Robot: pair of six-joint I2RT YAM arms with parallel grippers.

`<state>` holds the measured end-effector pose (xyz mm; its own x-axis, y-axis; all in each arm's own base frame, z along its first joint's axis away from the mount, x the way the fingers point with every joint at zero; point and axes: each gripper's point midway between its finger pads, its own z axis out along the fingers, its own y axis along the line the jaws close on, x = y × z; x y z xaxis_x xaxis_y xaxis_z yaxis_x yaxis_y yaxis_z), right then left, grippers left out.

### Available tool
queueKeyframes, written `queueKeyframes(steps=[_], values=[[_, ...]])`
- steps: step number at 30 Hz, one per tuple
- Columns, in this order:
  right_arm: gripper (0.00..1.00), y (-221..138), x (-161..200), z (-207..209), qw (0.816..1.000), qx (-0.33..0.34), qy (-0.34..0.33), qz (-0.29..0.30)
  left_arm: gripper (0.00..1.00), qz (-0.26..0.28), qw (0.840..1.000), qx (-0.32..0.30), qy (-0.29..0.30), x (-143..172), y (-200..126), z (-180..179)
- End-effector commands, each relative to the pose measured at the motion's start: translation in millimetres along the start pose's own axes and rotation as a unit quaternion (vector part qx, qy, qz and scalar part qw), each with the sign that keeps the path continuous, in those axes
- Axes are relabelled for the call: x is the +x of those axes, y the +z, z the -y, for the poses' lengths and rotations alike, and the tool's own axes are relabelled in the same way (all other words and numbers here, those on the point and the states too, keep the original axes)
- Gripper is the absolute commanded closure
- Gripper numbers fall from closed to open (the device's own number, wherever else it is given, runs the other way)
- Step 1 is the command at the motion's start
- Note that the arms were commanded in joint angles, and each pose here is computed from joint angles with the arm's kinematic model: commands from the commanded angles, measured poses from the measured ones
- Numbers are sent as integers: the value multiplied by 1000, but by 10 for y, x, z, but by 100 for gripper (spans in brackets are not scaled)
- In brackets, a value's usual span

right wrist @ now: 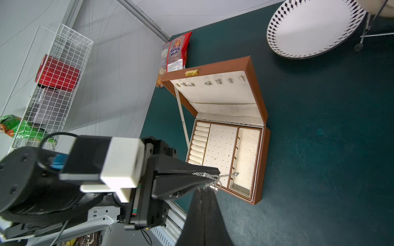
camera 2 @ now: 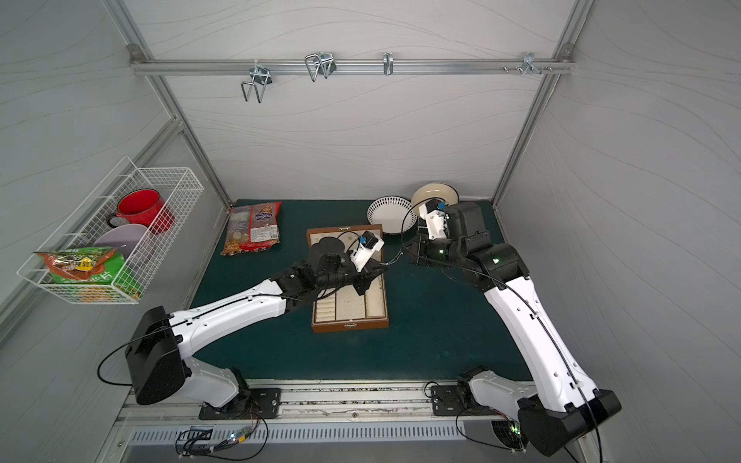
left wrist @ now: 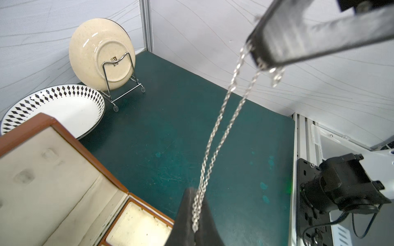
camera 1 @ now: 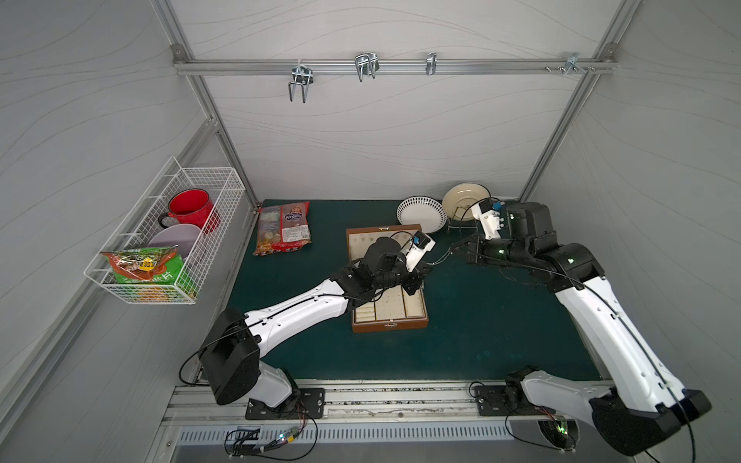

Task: Put jewelry chain into jewelry box
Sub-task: Pick up the necklace from the center of the board.

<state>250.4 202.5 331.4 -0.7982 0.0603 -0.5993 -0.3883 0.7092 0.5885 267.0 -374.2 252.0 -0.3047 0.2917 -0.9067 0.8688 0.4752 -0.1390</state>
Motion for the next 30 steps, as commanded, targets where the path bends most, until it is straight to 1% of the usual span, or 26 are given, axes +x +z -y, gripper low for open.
queueKeyframes(steps=[1,4,9,13,18,20,23,26,30], values=[[100,65,-44,-142,998,-60,-11,24,100,-13,999,-9,40,-88,-209,35],[100,191,48,-111,997,-74,-5,15,100,-34,998,-11,48,-4,-339,51],[100,361,143,-27,997,-77,3,5,100,-60,997,-10,49,92,-522,95],[100,337,109,-92,996,-89,-1,8,100,-75,996,-15,42,203,-557,84],[100,84,-52,-308,994,-101,-32,33,100,-51,998,-17,20,226,-455,57],[100,18,-69,-391,993,-105,-42,30,100,-33,999,-17,14,179,-414,47],[100,-43,-71,-490,992,-109,-53,24,100,-16,1000,-13,7,97,-357,48],[100,-97,-98,-502,993,-100,-56,28,100,-15,1000,-9,4,54,-318,60],[100,-172,-135,-571,992,-105,-57,32,100,4,1000,-5,0,-25,-303,64]])
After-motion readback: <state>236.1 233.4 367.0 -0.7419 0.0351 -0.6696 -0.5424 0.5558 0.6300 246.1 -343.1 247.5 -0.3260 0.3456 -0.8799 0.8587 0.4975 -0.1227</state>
